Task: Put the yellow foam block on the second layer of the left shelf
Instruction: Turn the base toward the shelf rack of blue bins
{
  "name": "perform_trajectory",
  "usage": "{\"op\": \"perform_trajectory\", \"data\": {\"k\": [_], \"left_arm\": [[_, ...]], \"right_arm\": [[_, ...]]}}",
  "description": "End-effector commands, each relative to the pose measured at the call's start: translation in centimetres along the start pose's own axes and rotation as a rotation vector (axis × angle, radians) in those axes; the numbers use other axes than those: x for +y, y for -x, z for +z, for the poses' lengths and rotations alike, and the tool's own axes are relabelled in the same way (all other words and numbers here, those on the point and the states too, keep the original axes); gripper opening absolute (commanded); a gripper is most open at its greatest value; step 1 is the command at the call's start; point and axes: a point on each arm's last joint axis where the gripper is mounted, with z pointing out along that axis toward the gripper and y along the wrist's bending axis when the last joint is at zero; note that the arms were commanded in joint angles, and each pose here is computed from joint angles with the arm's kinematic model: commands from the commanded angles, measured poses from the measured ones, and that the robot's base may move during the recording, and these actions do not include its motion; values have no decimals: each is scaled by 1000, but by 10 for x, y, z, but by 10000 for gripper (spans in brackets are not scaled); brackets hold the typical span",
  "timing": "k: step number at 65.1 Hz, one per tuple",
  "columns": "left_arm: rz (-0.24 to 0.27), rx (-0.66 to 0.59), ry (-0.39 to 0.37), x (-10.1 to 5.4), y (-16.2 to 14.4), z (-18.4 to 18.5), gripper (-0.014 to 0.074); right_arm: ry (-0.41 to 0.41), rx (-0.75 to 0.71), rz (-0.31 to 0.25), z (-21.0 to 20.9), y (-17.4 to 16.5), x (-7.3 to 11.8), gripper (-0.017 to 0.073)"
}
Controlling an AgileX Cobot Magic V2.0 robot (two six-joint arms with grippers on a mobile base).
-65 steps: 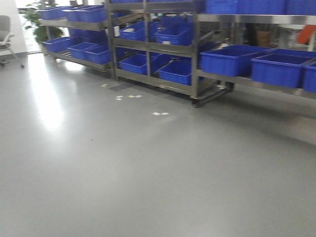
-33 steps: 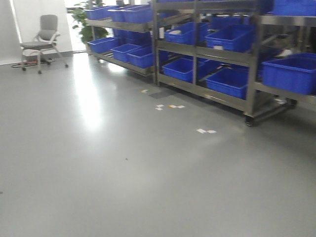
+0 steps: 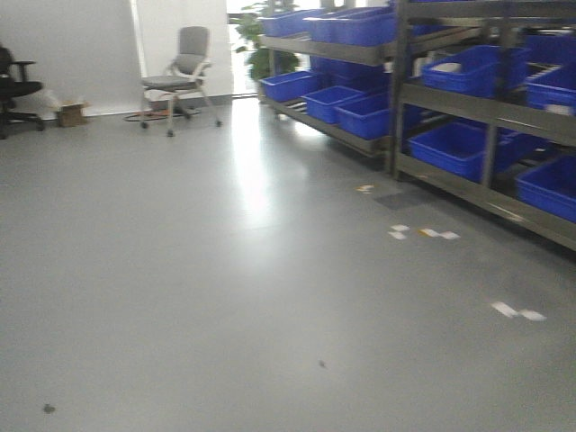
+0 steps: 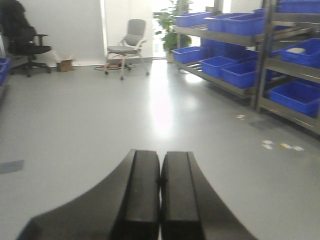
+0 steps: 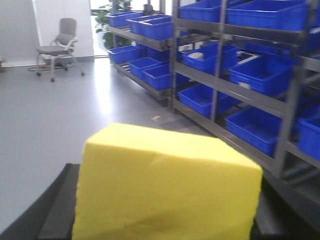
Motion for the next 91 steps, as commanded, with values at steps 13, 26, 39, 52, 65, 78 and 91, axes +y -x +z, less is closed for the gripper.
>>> {"op": "perform_trajectory", "data": {"k": [13,26,39,52,65,78,91], "left_arm": [[-6,-52,-21,-1,-1,1,136],[-6,-46,-19,-1,-2,2,136],[-6,-52,-21,-1,-1,1,136],[-6,-46,-19,-1,-2,2,136],[-6,-52,-21,-1,-1,1,136],[-6,-46,-19,-1,-2,2,136],[-6,-52,-21,-1,-1,1,136]], "right_arm": [[8,-95,-24,-1,15,1,342],[8,-95,-24,-1,15,1,342],[7,-94,-24,-1,15,1,342],[7,-94,-24,-1,15,1,342],[7,-93,-24,-1,15,1,342],[7,-93,-24,-1,15,1,342],[7,-93,-24,-1,15,1,342]]}}
